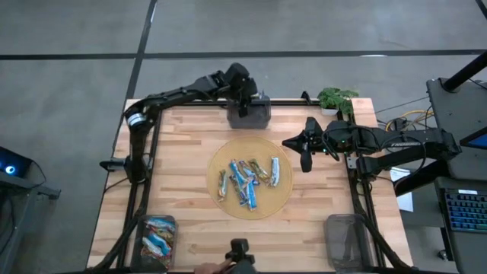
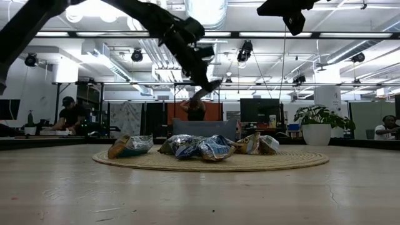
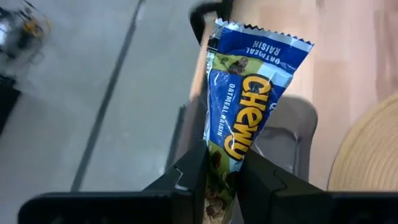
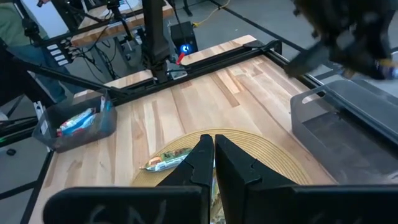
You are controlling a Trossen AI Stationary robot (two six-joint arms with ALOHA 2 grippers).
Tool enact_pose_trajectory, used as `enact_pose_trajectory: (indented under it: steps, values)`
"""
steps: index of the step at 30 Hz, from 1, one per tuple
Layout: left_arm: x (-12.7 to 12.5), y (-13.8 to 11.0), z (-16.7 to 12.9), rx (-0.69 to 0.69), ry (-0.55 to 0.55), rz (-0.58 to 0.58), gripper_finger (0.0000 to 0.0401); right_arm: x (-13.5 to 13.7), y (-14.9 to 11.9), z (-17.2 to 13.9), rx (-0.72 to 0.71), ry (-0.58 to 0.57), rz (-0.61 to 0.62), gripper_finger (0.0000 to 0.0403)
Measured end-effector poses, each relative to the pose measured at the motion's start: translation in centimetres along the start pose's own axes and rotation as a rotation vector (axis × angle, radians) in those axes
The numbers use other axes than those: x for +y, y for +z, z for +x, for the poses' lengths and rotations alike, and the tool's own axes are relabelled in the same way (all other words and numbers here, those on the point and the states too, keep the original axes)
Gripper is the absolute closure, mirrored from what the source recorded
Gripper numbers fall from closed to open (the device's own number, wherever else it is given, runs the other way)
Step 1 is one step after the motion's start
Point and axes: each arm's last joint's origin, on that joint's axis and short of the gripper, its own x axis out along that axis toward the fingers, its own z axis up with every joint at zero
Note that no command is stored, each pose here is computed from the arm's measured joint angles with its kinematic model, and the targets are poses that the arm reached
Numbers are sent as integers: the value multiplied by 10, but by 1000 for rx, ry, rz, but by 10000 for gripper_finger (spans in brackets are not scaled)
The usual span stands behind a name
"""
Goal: Pick and place Granola Bars by type
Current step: Put the blue granola bar into the top black bin
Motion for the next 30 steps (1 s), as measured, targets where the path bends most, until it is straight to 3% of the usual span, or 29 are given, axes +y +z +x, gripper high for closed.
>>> enact_pose_trajectory:
  steps: [12,20,30]
  values:
    - [-5,-14,31,76,-13,-20,346,0,0,0,1,-1,0,394]
    - [0,-18,32,103,33,-53,344,0,0,0,2,-1,0,394]
    - [1,-24,32,167,35,-47,295,0,0,0,2,0,-1,394]
